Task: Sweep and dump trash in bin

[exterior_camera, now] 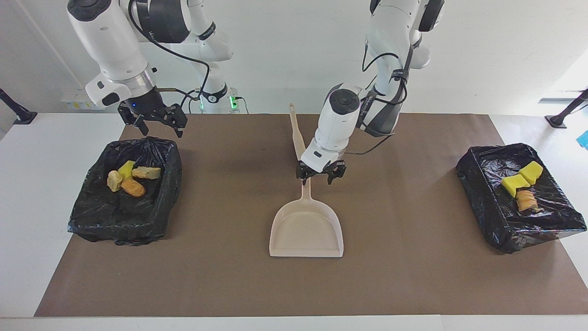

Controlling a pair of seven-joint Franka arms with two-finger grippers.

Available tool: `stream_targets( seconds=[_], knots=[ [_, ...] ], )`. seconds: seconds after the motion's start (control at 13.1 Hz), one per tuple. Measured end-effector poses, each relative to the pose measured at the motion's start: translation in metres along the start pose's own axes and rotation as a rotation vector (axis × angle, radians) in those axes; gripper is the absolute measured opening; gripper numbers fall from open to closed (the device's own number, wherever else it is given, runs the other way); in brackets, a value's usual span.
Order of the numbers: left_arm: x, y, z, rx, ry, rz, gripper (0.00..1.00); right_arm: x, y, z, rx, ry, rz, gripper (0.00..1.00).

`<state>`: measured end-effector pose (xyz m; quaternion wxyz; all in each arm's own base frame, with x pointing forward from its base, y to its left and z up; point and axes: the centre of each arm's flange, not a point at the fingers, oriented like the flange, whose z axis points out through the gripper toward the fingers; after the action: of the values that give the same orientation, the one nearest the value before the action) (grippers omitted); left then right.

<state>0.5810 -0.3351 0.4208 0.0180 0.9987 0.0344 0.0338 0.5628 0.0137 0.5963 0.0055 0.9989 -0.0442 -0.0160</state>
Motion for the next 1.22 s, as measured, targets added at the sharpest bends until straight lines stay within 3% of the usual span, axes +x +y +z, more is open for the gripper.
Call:
stream_targets(
  seconds=[0.3, 0.61, 0.91, 1.22],
  knots=[
    [0.049, -0.084, -0.013, 0.022, 0.013, 0.084, 1.00, 0.000, 0.000, 0.000, 0.000, 0.000, 0.000, 1.00],
    [0.077, -0.174, -0.053, 0.036, -0.029, 0.197, 1.00, 0.000, 0.000, 0.000, 0.000, 0.000, 0.000, 1.00],
    [0.066, -0.259, -0.123, 0.027, -0.060, 0.276, 1.00, 0.000, 0.000, 0.000, 0.000, 0.000, 0.000, 1.00],
    [0.036, -0.273, -0.169, 0.024, -0.094, 0.302, 1.00, 0.000, 0.000, 0.000, 0.000, 0.000, 0.000, 1.00]
  ],
)
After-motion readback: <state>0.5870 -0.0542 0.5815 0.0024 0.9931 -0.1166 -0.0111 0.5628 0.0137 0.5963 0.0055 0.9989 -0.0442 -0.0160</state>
